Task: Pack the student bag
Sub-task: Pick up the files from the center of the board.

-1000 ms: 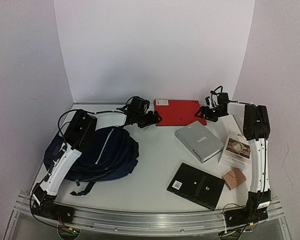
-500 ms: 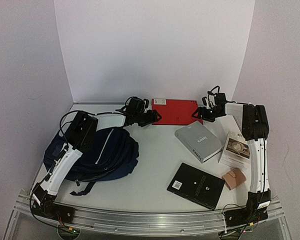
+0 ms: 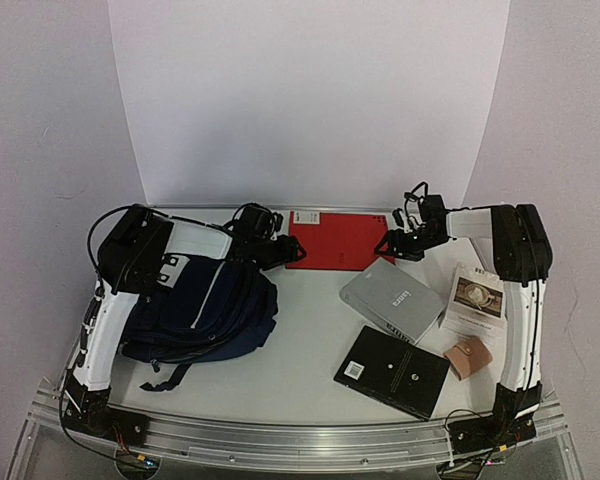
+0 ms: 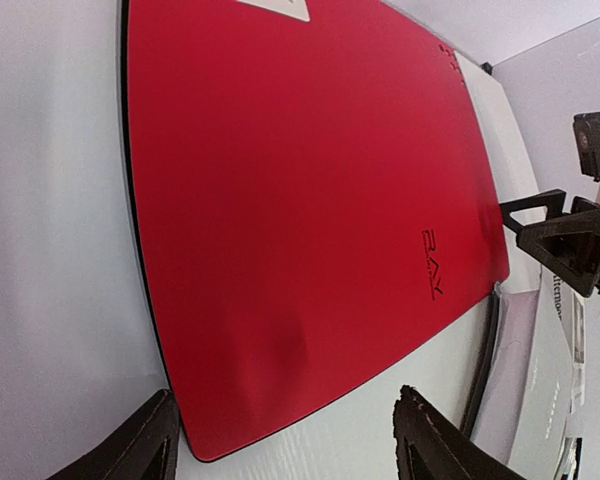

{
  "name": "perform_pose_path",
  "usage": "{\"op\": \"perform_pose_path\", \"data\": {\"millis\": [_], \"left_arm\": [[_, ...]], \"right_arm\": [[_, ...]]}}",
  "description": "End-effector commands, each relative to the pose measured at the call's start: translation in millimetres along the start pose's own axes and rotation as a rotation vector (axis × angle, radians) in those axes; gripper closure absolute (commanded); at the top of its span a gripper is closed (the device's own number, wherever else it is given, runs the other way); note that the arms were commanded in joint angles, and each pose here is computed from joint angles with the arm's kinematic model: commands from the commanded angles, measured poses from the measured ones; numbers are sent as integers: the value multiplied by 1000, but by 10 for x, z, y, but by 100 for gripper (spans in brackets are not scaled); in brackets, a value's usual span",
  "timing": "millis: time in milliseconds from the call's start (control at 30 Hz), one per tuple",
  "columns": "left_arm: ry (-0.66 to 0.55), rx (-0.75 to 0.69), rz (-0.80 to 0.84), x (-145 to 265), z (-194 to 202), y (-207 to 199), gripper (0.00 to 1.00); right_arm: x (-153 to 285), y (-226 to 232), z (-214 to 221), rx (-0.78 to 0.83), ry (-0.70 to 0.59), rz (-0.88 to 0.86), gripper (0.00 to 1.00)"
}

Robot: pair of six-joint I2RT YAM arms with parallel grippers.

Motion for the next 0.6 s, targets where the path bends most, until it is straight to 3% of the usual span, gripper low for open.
{"op": "perform_pose_path", "data": {"millis": [0,233,567], "left_arm": [[40,-32,32,394,165,-354,27],[49,-95,-65,626,111,-395,26],[4,-50,-102,443,-315,-83,20]], "right_arm": [[287,453,113,-15,30,-57,24],[434,328,27,-72,-15,99,18],[196,-28,-150,-135,-42,67,15]]}}
Point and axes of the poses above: each gripper's point midway between its finger pads, its own x axis back along the fingers, its own y axis along the line the jaws close on, z = x × y, the point moved 9 cm from there along x, back along the fingers, and after that the axes turned 7 degrees about x, right-handed, at the moved point
